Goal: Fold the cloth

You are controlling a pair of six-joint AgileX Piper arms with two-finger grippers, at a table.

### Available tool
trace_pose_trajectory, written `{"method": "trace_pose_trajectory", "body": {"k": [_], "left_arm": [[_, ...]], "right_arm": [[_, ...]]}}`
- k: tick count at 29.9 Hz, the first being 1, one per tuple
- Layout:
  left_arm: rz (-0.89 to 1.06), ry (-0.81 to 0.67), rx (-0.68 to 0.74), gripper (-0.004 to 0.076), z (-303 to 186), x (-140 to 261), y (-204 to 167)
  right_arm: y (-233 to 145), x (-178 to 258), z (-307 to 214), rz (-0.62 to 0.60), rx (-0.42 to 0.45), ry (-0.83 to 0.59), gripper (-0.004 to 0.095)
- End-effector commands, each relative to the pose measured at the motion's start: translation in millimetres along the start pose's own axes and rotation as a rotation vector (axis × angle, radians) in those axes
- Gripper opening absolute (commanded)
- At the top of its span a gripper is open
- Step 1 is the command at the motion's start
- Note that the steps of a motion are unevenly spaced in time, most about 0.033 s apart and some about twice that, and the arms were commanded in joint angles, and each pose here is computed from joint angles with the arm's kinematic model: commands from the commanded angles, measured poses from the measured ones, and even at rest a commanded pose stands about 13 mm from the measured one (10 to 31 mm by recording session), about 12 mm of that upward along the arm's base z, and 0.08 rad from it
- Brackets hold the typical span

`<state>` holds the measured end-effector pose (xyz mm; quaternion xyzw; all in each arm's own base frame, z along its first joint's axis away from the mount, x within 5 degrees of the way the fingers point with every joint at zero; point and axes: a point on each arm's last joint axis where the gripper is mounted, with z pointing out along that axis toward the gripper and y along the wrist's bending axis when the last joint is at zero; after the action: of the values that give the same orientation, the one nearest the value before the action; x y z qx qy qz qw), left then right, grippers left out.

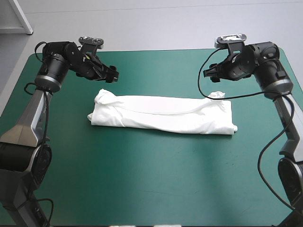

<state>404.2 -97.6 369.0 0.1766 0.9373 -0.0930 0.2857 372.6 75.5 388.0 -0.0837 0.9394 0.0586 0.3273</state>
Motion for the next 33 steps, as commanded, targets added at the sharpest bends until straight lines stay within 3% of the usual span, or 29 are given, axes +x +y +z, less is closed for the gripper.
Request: {"method": "trace_pose_trajectory", "body": {"k": [1,4,7,14,23,33], "left_arm": [[0.051,-0.090,0.083,0.0451,-42.0,-10.2,-37.7],[0.112,-0.075,0.123,0.0269,-38.5,-9.6,-65.8],[0.177,-0.079,0.160,0.0143,-31.0,-9.7,-95.5],[0.251,-0.012,0.227,0.0020,13.7,-4.3,-143.0],[0.258,0.130,0.235,0.0020,83.4,9.2,-155.8],[0.246,0.183,0.223,0.0020,130.2,18.7,-155.0]], "right_arm": [[-7.9,-9.0,-33.9,0.055,-0.104,-0.110,0.0698],[-23.3,-5.0,-33.8,0.101,-0.168,-0.082,0.0698],[-46.0,3.0,-32.9,0.127,-0.149,-0.032,0.0698],[-91.1,36.4,-17.5,0.206,-0.099,0.100,0.0698],[-99.1,81.1,26.6,0.307,-0.168,0.187,0.0698],[-100.0,100.7,50.3,0.367,-0.168,0.179,0.0698]]}}
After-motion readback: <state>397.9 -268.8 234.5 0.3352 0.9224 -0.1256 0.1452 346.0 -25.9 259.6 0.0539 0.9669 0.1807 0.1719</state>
